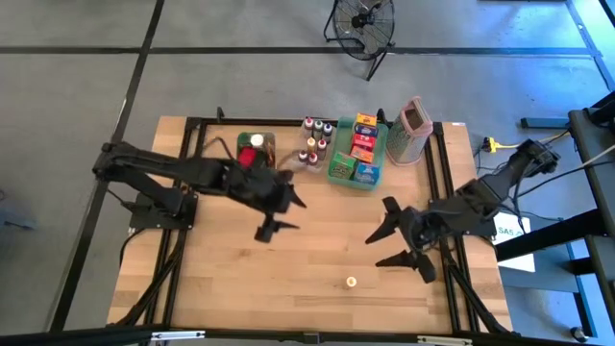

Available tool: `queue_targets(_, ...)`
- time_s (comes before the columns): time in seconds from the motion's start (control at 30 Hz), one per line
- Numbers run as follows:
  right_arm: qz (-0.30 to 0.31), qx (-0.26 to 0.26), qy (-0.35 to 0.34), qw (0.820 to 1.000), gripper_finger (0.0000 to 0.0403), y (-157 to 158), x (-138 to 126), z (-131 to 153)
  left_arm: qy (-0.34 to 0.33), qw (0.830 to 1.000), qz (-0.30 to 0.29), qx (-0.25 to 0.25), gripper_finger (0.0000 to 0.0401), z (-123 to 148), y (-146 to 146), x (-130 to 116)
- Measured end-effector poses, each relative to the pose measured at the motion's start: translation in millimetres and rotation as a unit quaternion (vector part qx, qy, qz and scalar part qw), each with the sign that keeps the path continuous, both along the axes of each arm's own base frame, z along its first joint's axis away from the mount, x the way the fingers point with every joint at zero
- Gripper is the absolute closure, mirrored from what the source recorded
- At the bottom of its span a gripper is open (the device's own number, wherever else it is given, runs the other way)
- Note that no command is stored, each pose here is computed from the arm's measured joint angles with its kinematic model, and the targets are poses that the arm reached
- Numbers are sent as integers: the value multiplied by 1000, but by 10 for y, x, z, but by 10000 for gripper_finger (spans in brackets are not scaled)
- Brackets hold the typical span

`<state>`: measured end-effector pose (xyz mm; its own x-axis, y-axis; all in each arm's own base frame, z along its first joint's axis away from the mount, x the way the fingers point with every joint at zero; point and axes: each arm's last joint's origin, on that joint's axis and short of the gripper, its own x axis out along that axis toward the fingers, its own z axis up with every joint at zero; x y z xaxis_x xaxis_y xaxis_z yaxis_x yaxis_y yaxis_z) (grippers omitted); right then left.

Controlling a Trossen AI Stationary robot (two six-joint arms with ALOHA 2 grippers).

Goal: Pick & Place Kitchen Items
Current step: Put the yellow food coloring bottle into the transparent bin

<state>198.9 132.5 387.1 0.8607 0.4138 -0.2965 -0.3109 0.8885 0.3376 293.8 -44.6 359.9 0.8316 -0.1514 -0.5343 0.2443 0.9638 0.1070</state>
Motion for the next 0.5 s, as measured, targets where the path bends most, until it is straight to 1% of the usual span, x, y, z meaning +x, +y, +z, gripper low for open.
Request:
queue_targets(0.1,-19,-33,-20,999,139,46,-63,14,29,999,8,-37,146,-176,-143,162)
queue_targets(0.17,-26,-47,-38,998,139,49,-136,57,41,997,18,-68,146,-278,-241,261)
queue_targets(0.23,-29,-58,-54,996,139,43,-214,99,52,995,25,-87,146,-357,-311,327)
queue_targets(0.3,-20,-71,-60,996,139,27,-306,126,49,993,34,-106,146,-410,-361,397)
queue_targets(0.37,-8,-71,-66,995,139,8,-409,164,44,991,44,-115,146,-461,-404,461)
queue_targets(0.5,24,-71,-68,995,139,16,-585,196,3,990,63,-123,146,-588,-577,650)
